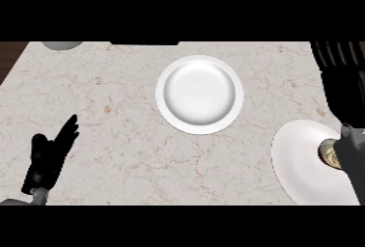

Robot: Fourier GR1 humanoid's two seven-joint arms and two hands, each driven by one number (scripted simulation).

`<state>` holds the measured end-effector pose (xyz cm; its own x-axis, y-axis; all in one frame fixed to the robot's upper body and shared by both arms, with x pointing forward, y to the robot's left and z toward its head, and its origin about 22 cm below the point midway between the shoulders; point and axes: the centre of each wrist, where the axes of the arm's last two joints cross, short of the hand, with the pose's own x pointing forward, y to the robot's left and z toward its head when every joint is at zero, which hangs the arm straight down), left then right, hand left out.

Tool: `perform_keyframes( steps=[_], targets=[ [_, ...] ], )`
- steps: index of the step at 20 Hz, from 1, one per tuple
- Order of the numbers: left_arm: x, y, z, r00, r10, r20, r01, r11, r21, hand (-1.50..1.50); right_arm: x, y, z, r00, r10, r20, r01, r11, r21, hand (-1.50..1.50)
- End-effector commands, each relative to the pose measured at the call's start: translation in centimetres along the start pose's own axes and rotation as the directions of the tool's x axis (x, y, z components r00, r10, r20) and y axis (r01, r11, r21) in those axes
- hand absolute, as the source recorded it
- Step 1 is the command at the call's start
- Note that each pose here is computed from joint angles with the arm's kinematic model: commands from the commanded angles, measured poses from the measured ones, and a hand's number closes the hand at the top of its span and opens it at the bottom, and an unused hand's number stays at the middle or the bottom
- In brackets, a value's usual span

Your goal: Pick the cupcake from the plate and place it in the plate

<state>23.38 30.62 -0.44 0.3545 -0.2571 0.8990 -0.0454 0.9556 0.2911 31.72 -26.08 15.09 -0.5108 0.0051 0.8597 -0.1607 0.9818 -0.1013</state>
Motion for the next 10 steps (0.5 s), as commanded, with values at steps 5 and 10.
perform_keyframes(
  steps=[5,10],
  targets=[
    [6.8,-1.1,-1.9,0.946,-0.017,0.324,0.009,1.0,0.027,0.0,-4.0,-4.6,1.0,0.972,0.02,-0.236,-0.152,0.818,-0.555,-1.5],
    [7.3,-2.1,-1.7,0.936,0.016,0.353,-0.006,1.0,-0.03,0.0,-7.4,-9.5,8.3,0.571,0.527,-0.63,-0.778,0.591,-0.211,1.5]
  ],
)
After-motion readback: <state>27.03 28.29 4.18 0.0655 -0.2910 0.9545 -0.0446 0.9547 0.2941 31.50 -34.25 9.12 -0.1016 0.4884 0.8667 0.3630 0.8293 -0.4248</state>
